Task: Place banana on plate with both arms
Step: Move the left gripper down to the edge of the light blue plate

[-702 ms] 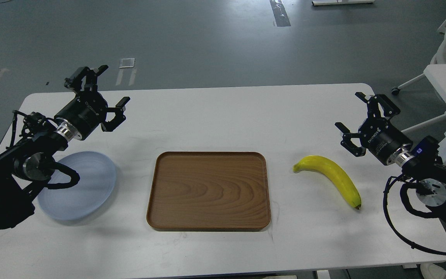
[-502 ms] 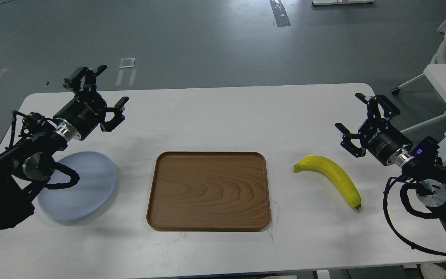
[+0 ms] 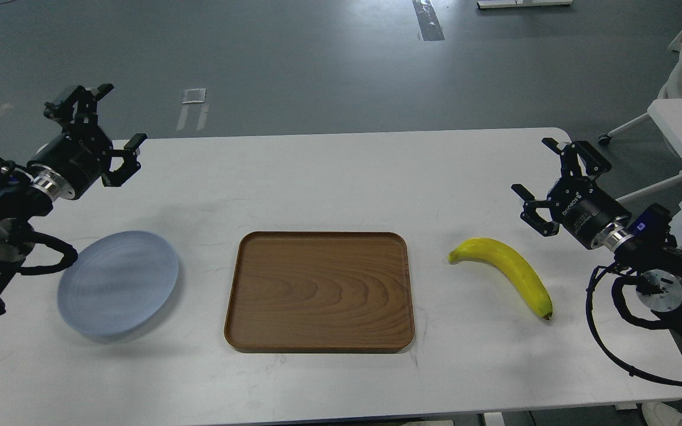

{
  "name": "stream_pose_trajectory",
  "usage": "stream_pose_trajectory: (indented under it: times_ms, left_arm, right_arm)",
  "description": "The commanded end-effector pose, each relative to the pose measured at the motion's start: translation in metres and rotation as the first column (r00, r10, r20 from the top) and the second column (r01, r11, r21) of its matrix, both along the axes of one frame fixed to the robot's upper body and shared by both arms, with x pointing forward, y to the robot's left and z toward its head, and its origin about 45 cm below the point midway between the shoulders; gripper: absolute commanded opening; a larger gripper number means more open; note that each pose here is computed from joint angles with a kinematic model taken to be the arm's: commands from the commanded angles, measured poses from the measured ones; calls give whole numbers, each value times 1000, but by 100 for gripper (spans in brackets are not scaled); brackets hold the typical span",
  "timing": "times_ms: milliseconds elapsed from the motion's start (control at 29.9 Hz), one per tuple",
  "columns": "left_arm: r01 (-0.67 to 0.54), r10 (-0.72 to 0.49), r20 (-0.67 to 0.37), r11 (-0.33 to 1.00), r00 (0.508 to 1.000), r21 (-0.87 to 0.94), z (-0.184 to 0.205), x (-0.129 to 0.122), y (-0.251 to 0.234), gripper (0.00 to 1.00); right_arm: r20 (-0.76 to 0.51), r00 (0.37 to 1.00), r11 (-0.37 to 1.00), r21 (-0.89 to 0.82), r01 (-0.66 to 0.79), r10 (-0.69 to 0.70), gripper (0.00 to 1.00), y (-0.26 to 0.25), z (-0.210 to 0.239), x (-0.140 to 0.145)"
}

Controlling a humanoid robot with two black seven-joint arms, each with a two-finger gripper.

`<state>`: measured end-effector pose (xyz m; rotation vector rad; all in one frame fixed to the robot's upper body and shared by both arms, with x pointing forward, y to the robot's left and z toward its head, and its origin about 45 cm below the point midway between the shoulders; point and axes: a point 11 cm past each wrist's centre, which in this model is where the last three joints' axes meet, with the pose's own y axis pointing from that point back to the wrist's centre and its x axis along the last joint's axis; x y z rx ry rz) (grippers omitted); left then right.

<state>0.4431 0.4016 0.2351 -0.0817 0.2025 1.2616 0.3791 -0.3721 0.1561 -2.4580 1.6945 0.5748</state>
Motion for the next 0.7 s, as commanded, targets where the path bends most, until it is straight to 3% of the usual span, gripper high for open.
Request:
stream_pose_trajectory:
  times_ms: [0,67,167,201,301,468,669]
  left_arm:
    - [115,-134,69,967,989,227,36,-8,3,99]
    - [196,-254,102,899,962,391,60,-16,-4,99]
    - [291,-406,26,698,914,654,65,-32,-7,99]
    - [292,-406,26,697,913,655,65,-32,-7,99]
    - [369,-517,-147,356,843,859,53,-53,0,99]
    - [515,-477,-457,-9,751,857,-6,-86,30,99]
    - [596,-370,-596,-129,713,793,-53,-113,70,99]
  right_arm:
    - [-2,1000,1000,-6,-2,2,100,-1,0,0]
    - [-7,1000,1000,-14,-8,8,100,-1,-1,-1]
    - [-10,1000,1000,-18,-15,15,100,1,-2,-1]
    - [-10,1000,1000,-18,-15,15,100,1,-2,-1]
    - [-13,1000,1000,-22,-11,10,100,-1,-4,-1]
    - [-19,1000,1000,-19,-15,14,100,2,-7,-3]
    - [-19,1000,1000,-13,-22,22,100,6,-7,-2]
